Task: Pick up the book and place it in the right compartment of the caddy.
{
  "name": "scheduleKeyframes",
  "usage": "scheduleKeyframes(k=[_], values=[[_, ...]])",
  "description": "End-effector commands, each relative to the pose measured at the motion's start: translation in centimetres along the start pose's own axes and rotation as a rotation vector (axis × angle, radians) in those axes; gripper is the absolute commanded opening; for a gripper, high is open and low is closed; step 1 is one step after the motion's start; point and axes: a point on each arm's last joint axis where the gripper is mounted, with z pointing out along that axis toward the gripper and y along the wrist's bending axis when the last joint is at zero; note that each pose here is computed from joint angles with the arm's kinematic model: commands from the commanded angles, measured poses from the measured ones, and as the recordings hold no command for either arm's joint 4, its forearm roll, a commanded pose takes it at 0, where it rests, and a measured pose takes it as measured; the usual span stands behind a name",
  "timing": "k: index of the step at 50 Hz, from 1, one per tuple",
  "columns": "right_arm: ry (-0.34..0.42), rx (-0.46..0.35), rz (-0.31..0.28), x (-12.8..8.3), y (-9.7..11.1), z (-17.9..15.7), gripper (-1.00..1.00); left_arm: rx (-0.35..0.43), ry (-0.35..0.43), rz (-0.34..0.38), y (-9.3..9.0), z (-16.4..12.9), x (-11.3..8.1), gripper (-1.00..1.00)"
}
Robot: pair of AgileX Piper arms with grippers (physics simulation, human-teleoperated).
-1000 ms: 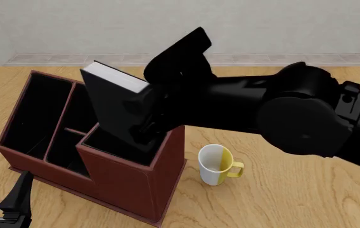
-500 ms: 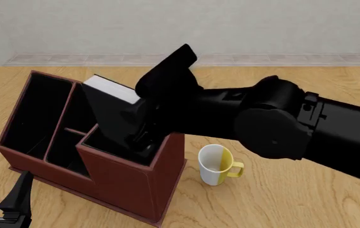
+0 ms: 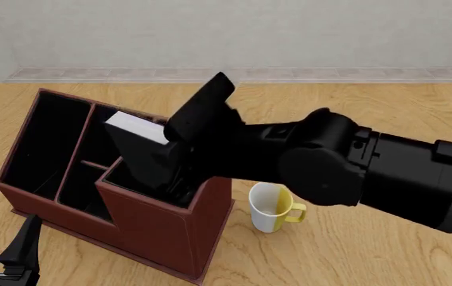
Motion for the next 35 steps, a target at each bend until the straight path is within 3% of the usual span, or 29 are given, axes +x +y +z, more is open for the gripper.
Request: scheduleKeyframes(k=[1,26,27,35], values=[[-0.004,0.005,-0.01,0.2,-0.1,0.5,-1.0,0.0,0.0,0.0,0.0,0.0,0.0,1.0],[0.023,0.017,-0.025,1.8,-0.6,1.8,-1.0,0.0,0.0,0.0,0.0,0.0,0.0,1.0],[0.026,0.014,-0.034,1.9,-0.4,1.9,1.0,0.0,0.0,0.0,0.0,0.0,0.0,1.0],[0.022,0.015,-0.036,1.7,-0.5,1.7,1.0,0.0,0.0,0.0,0.0,0.0,0.0,1.0]])
